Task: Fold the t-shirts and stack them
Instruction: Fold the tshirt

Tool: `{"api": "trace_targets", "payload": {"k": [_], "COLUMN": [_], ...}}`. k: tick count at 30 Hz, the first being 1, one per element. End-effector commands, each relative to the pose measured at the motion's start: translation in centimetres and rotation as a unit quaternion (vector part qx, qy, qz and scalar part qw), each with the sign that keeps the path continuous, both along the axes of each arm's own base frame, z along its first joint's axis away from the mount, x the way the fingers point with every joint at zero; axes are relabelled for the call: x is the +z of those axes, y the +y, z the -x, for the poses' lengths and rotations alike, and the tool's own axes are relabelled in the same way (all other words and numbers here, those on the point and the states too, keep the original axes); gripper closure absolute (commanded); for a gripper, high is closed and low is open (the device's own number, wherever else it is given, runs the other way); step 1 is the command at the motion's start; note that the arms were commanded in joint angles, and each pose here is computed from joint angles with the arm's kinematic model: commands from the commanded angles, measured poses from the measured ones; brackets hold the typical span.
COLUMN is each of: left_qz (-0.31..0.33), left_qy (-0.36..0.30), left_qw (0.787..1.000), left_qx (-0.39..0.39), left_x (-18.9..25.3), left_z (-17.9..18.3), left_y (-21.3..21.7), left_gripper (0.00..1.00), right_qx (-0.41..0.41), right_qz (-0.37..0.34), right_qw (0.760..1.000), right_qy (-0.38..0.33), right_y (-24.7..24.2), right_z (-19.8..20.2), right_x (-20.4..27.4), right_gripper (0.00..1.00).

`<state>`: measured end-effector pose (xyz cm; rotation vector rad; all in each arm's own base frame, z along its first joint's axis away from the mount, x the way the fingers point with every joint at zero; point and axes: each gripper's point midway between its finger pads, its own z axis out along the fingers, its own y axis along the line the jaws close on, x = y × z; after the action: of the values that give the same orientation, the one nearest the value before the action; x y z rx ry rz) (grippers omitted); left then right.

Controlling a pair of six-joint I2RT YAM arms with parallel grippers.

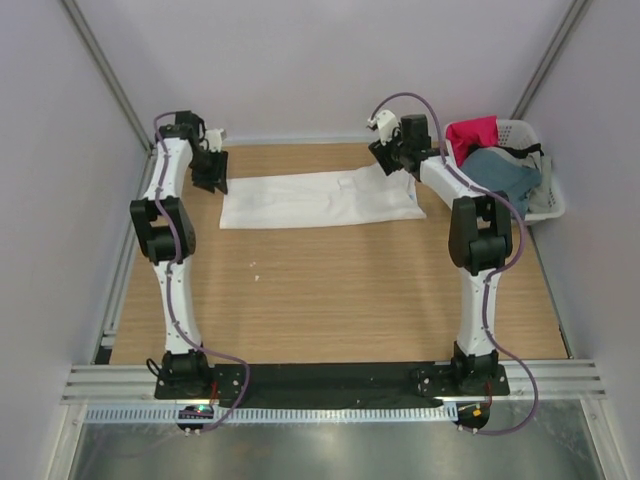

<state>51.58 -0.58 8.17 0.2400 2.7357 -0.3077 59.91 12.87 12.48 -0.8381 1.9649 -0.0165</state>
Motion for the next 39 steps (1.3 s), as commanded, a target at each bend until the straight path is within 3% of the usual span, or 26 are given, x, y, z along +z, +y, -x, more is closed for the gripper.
{"api": "trace_targets", "payload": {"k": [1, 5, 10, 15, 23, 29, 39], "left_qz": [-0.006, 0.02, 0.057, 0.064, 0.026, -0.006, -0.005], "left_qy": [-0.037, -0.04, -0.011, 0.023, 0.056, 0.104, 0.187], "left_qw": [0.999, 0.999, 0.998, 0.997, 0.997, 0.994, 0.98], "left_qx": [0.008, 0.006, -0.02, -0.032, -0.036, -0.044, -0.07], "left_x": [3.8, 4.9, 3.8, 0.8, -3.2, -6.1, -6.3], "left_z": [0.1, 1.4, 2.8, 2.9, 2.8, 4.9, 15.0], "left_y": [-0.4, -1.3, -3.6, -4.6, -3.7, -4.1, -6.0], "left_gripper": [0.55, 0.55, 0.56, 0.57, 0.58, 0.59, 0.61], "right_qx": [-0.042, -0.06, -0.078, -0.107, -0.142, -0.173, -0.174], "right_qz": [-0.036, -0.076, -0.153, -0.219, -0.223, -0.192, -0.173], "right_qw": [0.996, 0.994, 0.983, 0.955, 0.94, 0.94, 0.949], "right_qy": [-0.067, -0.058, 0.063, 0.171, 0.217, 0.223, 0.2], "right_y": [-0.7, -0.7, 1.1, 2.5, 2.1, 0.8, 1.3], "right_z": [-0.3, 1.8, 4.9, 5.6, 3.7, 3.3, 1.2], "right_x": [6.9, 8.4, 3.7, -1.4, -5.4, -7.9, -8.7], "right_gripper": [0.34, 0.3, 0.31, 0.32, 0.33, 0.33, 0.33]}}
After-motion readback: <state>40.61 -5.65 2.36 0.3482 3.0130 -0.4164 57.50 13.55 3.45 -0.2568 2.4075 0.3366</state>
